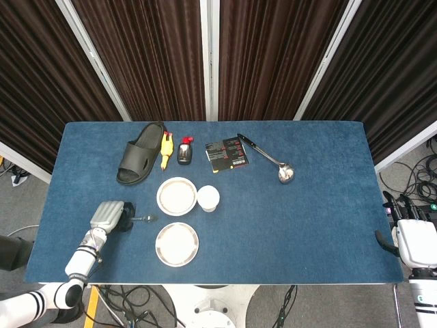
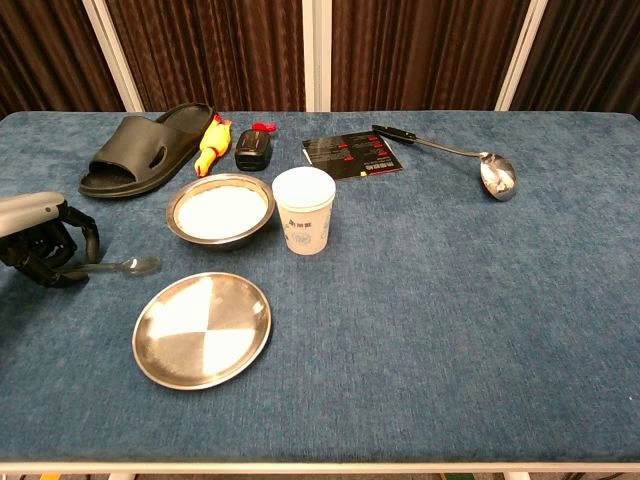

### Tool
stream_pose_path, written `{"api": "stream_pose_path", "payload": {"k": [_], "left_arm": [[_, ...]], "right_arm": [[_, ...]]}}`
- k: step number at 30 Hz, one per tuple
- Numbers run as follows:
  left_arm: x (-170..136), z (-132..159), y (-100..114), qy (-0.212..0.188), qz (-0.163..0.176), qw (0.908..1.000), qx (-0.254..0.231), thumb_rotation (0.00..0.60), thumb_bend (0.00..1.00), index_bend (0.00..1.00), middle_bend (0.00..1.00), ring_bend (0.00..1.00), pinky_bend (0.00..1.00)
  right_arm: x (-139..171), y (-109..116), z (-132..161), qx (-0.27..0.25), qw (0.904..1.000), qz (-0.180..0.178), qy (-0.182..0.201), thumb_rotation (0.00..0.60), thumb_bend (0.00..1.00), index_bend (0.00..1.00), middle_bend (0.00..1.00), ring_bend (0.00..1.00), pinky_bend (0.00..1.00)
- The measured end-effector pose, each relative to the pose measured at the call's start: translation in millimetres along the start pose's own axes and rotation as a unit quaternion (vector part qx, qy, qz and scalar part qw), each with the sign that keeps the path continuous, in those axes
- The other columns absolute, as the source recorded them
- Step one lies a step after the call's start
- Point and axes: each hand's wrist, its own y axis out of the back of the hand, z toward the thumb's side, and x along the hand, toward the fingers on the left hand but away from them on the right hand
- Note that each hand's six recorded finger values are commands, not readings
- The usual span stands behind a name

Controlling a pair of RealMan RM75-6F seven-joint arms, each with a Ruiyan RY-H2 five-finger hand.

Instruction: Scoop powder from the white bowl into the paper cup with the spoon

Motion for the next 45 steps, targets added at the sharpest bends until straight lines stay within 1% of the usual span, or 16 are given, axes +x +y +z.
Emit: {"api": "stream_pose_path", "payload": {"k": [11, 18, 22, 29, 35, 38, 41, 45], "left_arm": [[4, -4, -1, 0.014, 0.001, 0.9999, -0.004, 0.6, 0.38, 0.56, 0.93, 0.9, 0.99], [4, -5, -4, 0.018, -0.002, 0.9998, 0.004, 0.6, 0.42, 0.57, 0.93, 0.9, 1.0], [5, -5, -4, 0.018, -0.002, 0.9998, 0.008, 0.6, 0.43, 0.58, 0.94, 0.9, 1.0], [3, -3, 3, 0.012, 0.012, 0.9998, 0.012, 0.6, 0.44, 0.6, 0.95, 0.91, 1.0], [1, -4, 17, 0.007, 0.03, 0.9993, 0.022, 0.6, 0.44, 0.61, 0.95, 0.92, 1.0], [0, -4, 33, 0.006, 0.05, 0.9983, 0.03, 0.6, 0.44, 0.61, 0.95, 0.92, 1.0], [1, -2, 55, 0.002, 0.078, 0.996, 0.045, 0.6, 0.44, 0.61, 0.95, 0.92, 1.0], [8, 10, 79, -0.01, 0.105, 0.9916, 0.076, 0.6, 0.44, 0.61, 0.95, 0.92, 1.0]], "right_arm": [[0, -2, -1, -0.001, 1.0, 0.005, -0.004, 0.6, 0.2, 0.06, 0.29, 0.08, 0.22], [-1, -2, -2, -0.001, 1.0, 0.005, -0.004, 0.6, 0.2, 0.06, 0.3, 0.09, 0.23], [-1, -2, -2, -0.002, 1.0, 0.004, -0.005, 0.6, 0.2, 0.06, 0.3, 0.1, 0.23], [0, -1, -2, -0.004, 1.0, 0.002, -0.005, 0.6, 0.2, 0.06, 0.3, 0.1, 0.23], [-2, 5, -3, -0.002, 1.0, -0.007, -0.002, 0.6, 0.2, 0.06, 0.31, 0.1, 0.23], [-5, 11, -3, 0.003, 0.9999, -0.014, 0.002, 0.6, 0.2, 0.06, 0.31, 0.1, 0.23], [-8, 19, -1, 0.01, 0.9996, -0.022, 0.01, 0.6, 0.2, 0.06, 0.31, 0.1, 0.23], [-12, 28, 2, 0.015, 0.9992, -0.032, 0.018, 0.6, 0.2, 0.06, 0.31, 0.1, 0.23]]}}
